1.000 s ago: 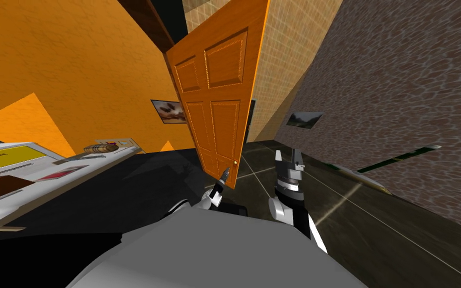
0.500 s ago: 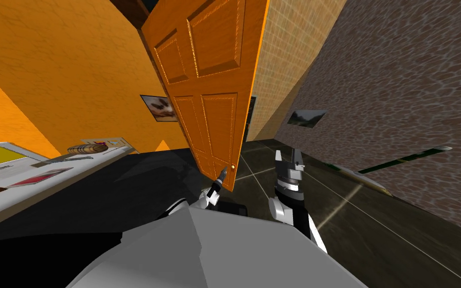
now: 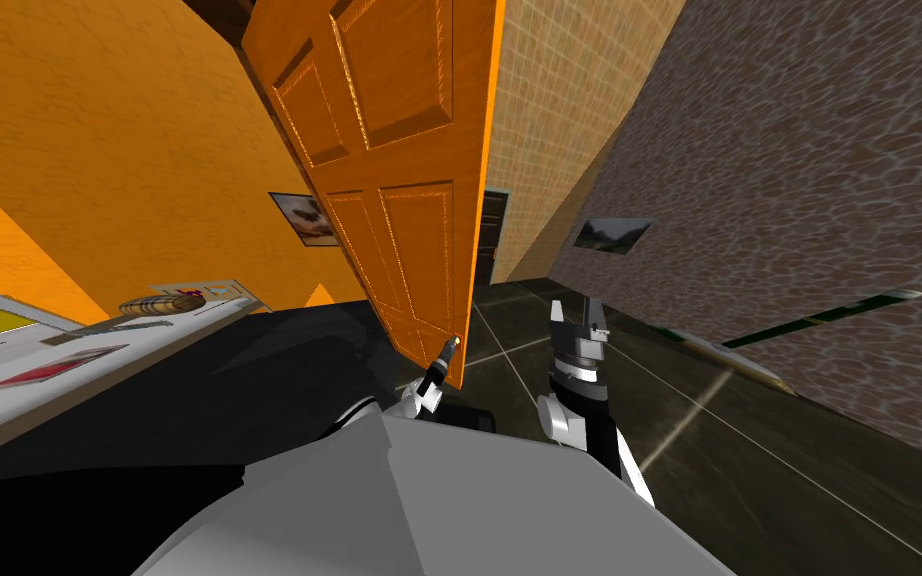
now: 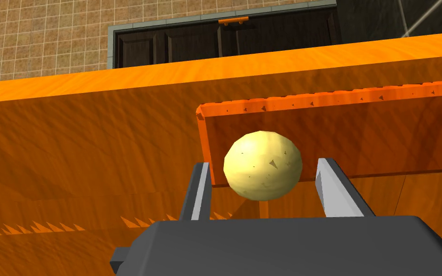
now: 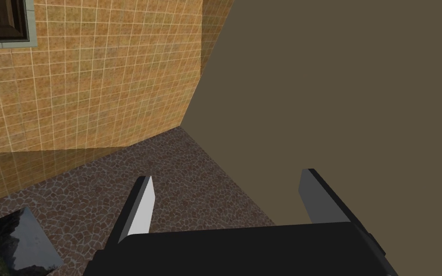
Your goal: Push the door open
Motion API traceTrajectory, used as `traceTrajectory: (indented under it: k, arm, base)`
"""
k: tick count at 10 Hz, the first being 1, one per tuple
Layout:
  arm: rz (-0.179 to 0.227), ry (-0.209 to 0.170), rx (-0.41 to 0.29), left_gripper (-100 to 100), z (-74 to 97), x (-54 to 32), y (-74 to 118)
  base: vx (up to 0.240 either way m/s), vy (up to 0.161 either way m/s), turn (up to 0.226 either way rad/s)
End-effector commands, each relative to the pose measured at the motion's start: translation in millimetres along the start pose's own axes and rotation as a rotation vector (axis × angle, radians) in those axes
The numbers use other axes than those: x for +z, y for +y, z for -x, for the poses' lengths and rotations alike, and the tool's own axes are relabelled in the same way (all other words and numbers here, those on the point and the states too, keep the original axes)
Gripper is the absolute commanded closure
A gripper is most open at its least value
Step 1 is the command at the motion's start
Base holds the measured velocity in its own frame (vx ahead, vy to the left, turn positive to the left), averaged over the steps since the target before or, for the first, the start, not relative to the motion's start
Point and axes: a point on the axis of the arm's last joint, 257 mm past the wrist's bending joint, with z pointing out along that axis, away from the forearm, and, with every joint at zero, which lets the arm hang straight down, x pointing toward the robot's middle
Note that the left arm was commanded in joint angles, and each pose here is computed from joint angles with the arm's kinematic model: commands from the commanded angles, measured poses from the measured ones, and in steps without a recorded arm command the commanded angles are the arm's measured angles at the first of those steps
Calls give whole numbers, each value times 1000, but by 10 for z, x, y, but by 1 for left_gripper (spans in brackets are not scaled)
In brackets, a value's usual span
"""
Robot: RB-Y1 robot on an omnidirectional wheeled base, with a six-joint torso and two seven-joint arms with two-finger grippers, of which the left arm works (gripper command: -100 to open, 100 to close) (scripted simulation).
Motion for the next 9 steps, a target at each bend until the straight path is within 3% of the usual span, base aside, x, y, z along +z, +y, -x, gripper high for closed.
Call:
traceTrajectory:
  k: [1,5,6,8,9]
  arm:
    - [4,0,1,100,5,-3,12]
    - [4,0,1,100,5,-3,12]
    - [10,-25,17,100,196,-21,37]
    - [10,-25,17,100,196,-21,37]
    - [13,-57,26,100,387,-33,43]
  base:
    - [-24,20,-23]
    - [-9,7,-2]
    - [80,-90,23]
    - [80,-82,26]
    - [117,-97,40]
